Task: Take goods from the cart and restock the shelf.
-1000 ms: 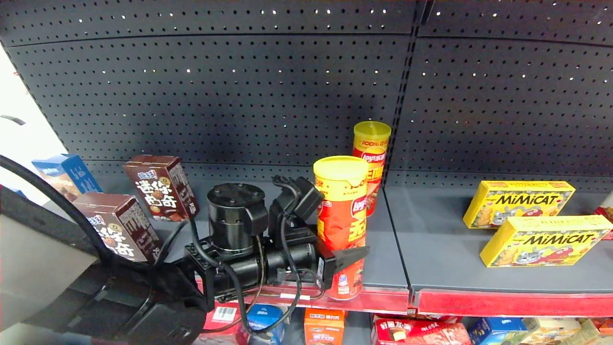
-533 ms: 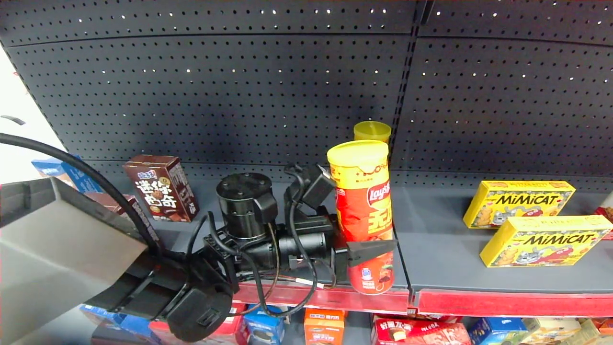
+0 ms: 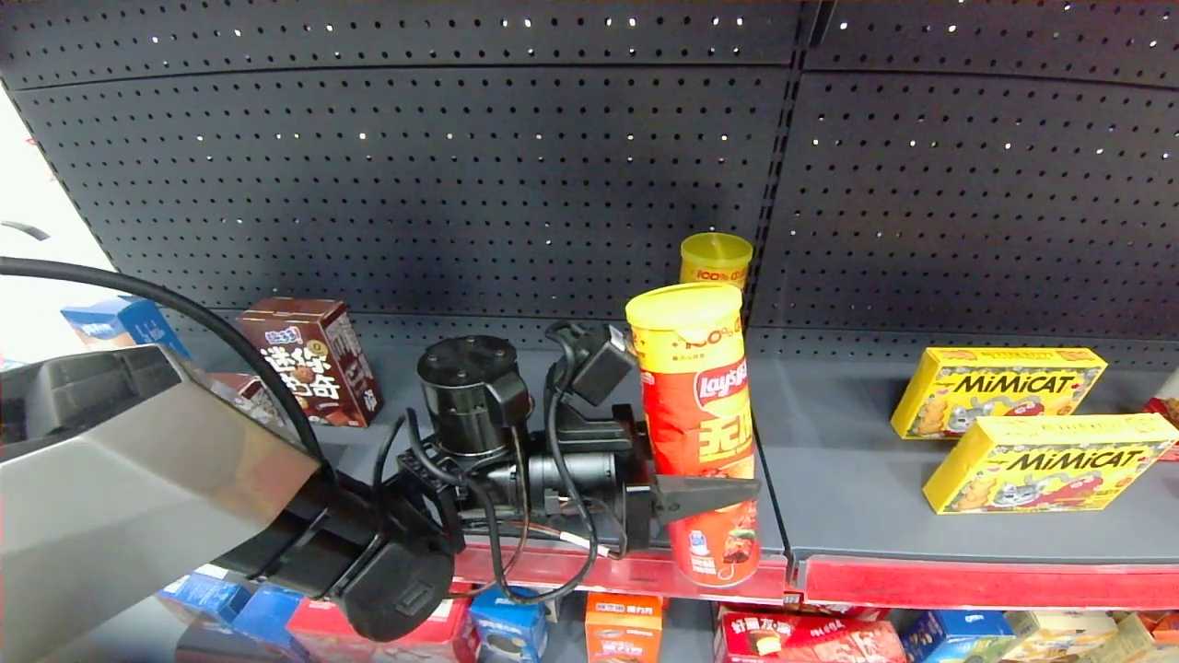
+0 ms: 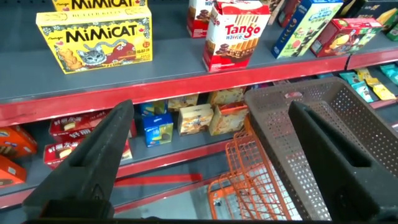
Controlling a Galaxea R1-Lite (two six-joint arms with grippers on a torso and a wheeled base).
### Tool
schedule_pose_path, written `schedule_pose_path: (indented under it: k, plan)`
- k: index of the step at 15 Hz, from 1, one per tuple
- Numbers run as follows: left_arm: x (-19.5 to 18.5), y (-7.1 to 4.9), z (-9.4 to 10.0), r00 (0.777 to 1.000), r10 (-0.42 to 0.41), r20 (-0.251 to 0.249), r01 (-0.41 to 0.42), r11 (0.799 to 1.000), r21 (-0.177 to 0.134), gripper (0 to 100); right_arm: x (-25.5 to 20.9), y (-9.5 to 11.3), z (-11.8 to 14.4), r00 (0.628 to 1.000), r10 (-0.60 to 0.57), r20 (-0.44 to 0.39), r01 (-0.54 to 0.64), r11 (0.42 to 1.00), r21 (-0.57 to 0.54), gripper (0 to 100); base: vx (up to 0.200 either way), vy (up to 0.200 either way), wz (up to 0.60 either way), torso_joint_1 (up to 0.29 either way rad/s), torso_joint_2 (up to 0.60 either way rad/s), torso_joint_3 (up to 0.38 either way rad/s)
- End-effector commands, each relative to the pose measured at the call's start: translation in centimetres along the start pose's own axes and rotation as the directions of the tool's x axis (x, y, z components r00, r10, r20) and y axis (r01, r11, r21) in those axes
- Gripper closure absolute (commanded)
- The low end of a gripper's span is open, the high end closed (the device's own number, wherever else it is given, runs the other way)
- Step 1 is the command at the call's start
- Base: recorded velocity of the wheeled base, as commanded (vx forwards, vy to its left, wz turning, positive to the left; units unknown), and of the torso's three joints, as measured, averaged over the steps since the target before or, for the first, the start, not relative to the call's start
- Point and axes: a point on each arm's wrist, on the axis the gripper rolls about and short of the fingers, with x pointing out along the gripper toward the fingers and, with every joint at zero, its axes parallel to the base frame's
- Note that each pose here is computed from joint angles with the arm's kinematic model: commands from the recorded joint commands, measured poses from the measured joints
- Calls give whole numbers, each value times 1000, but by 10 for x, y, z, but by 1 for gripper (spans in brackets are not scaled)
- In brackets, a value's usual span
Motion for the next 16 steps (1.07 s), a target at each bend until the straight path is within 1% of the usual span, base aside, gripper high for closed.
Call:
schedule_pose_path:
  k: [1, 3, 4, 6, 7, 9, 12, 14, 16]
  plan:
    - [-2, 7, -5, 1000, 14, -9, -14, 1000, -4, 100, 0, 0, -1, 1000, 2, -3, -2, 1000, -2, 0, 0, 0, 0, 0, 0, 0]
    - [0, 10, -7, 1000, 14, -10, -14, 1000, 1, 100, 0, 0, -1, 1000, 2, -4, -2, 1000, -3, 0, 0, 0, 0, 0, 0, 0]
    - [6, 14, -11, 1000, 7, -15, -7, 1000, -1, 100, 0, 0, -1, 1000, 3, -2, -3, 1000, -2, 0, 0, 0, 0, 0, 0, 0]
    - [12, 20, -14, 1000, 2, -14, -2, 1000, 3, 100, 0, 0, -1, 1000, 5, -2, -5, 1000, -3, 0, 0, 0, 0, 0, 0, 0]
    - [18, 25, -13, 1000, -22, -9, 22, 1000, 14, 100, 0, 0, -1, 1000, 5, -1, -5, 1000, -2, 0, 0, 0, 0, 0, 0, 0]
    - [23, 31, -16, 999, -53, -10, 54, 998, 23, 100, 1, 0, -1, 1000, 6, -3, -6, 1000, -4, 0, 0, 0, 0, 0, 0, 0]
    - [31, 40, -11, 998, -60, 13, 60, 997, 55, 100, 2, 1, -3, 1000, 5, -14, -5, 1000, -10, 0, 0, 0, 0, 0, 0, 0]
    - [32, 40, -9, 998, -61, 16, 60, 997, 58, 100, 4, 2, -3, 1000, 8, -20, -9, 1000, -14, 0, 0, 0, 0, 0, 0, 0]
    - [27, 45, -8, 999, -45, 20, 44, 997, 58, 100, 5, 2, -4, 1000, 8, -24, -9, 1000, -18, 0, 0, 0, 0, 0, 0, 0]
